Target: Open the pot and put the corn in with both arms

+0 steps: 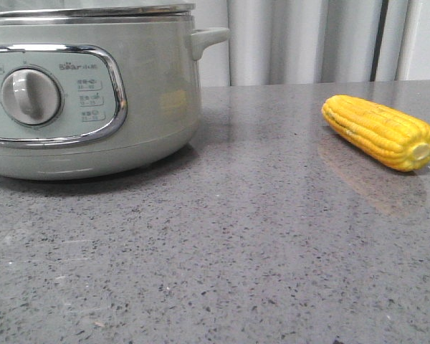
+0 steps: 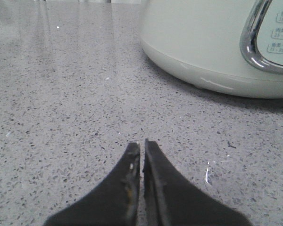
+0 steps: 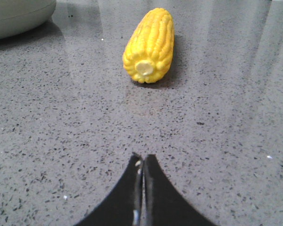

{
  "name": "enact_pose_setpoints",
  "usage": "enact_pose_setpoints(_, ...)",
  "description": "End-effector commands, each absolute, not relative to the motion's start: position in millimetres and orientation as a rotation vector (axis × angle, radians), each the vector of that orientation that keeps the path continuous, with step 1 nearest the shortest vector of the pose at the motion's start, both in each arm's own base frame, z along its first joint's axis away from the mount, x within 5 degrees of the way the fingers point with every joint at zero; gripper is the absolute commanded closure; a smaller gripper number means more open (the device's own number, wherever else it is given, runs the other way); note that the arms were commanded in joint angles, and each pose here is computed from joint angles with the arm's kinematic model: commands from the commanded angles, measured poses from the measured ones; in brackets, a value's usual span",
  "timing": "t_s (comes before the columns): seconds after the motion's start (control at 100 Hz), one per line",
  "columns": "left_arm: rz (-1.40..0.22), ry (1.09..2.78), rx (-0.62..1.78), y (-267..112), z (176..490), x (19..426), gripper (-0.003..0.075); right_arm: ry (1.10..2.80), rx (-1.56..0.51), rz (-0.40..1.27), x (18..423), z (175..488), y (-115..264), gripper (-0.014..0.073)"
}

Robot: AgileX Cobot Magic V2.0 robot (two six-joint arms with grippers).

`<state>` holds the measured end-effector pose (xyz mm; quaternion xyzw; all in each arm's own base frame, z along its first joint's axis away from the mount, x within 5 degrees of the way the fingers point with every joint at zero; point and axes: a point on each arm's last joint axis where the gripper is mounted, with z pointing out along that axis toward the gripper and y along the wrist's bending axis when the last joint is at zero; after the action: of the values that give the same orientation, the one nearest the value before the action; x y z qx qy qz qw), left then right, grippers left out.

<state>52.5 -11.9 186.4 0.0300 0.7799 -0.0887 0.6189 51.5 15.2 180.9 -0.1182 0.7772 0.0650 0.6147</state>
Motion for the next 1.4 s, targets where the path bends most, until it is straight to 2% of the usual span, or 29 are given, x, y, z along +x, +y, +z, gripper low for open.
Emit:
enact_pose_setpoints(0.0, -0.218, 1.755, 0.045, -11.5, 182.3, 52.2, 0.0741, 1.766, -0.266, 0.144, 51.1, 178.3, 14.7, 0.066)
enact_pose_setpoints(1.39, -0.218, 1.755, 0.045, -11.5, 182.3, 52.2, 0.0741, 1.749, -0.262, 0.143, 51.4, 179.8, 14.5, 0.066)
